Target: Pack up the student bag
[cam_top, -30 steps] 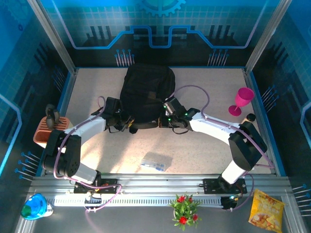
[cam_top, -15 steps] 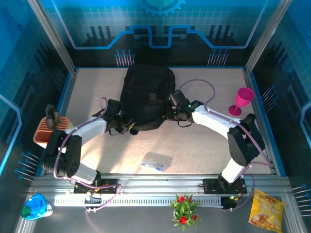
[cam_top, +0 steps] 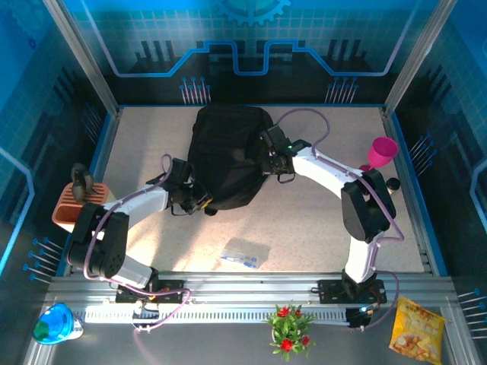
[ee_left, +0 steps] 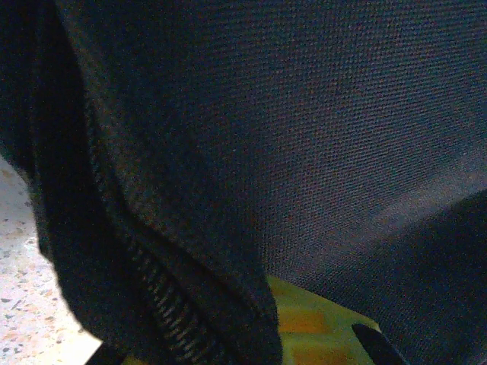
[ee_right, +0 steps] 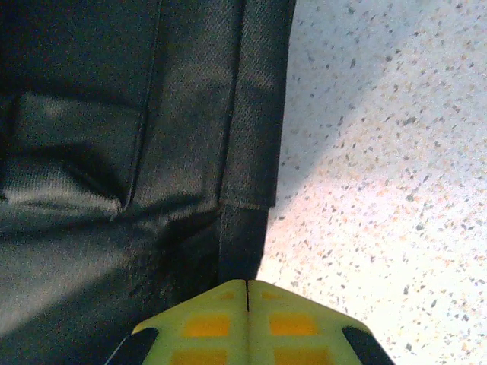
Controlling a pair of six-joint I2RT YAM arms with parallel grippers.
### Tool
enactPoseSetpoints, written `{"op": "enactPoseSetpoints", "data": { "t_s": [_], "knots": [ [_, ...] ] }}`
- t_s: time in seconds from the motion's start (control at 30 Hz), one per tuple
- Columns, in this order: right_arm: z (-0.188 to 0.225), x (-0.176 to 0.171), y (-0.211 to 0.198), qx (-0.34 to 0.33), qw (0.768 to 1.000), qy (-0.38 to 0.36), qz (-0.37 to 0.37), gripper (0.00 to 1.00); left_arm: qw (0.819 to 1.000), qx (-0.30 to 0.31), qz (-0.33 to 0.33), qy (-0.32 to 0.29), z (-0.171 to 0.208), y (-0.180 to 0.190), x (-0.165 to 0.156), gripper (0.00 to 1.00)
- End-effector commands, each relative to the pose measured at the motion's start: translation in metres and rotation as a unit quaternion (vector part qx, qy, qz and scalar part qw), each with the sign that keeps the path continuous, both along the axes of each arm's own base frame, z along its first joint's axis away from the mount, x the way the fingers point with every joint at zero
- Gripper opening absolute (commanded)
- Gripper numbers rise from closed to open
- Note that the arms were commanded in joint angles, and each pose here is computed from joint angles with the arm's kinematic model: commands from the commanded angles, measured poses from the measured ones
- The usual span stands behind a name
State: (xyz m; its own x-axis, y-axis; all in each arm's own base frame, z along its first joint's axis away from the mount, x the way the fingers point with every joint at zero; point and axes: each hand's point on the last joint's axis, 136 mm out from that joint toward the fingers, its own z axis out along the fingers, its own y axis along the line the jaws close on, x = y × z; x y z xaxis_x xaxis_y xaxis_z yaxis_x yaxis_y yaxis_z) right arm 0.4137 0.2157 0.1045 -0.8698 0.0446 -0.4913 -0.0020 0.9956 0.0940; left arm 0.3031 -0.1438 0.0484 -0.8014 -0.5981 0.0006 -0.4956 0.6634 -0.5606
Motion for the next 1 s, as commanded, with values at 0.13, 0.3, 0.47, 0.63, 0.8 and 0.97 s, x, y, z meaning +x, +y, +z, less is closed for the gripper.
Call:
{"op": "enactPoseSetpoints", "data": {
  "t_s": [0.13, 0.3, 0.47, 0.63, 0.8, 0.97],
  "knots": [
    [0.015, 0.028, -0.028, -0.05, 0.997, -0.032, -0.059, 0.0, 0.994, 0.04, -0.052, 0.082, -0.019, 0.006, -0.055, 0.08],
    [0.019, 0.013, -0.036, -0.039, 0.996, -0.032, -0.068, 0.0, 0.992, 0.054, -0.07, 0.091, -0.016, 0.007, -0.071, 0.09],
    [0.014, -0.025, -0.043, -0.001, 0.997, -0.019, -0.069, 0.0, 0.991, 0.052, -0.095, 0.083, -0.002, 0.004, -0.083, 0.19],
    [0.016, -0.047, -0.032, 0.07, 0.997, -0.016, -0.036, 0.18, 0.992, 0.079, -0.096, 0.019, 0.029, 0.011, -0.067, 0.45],
    [0.043, -0.042, -0.02, 0.112, 0.993, -0.039, -0.008, 0.58, 0.987, 0.113, -0.101, -0.056, 0.068, 0.015, -0.037, 0.58],
    [0.051, -0.035, -0.012, 0.159, 0.986, -0.042, 0.007, 0.75, 0.976, 0.12, -0.125, -0.133, 0.11, 0.002, 0.002, 0.63]
  ]
}}
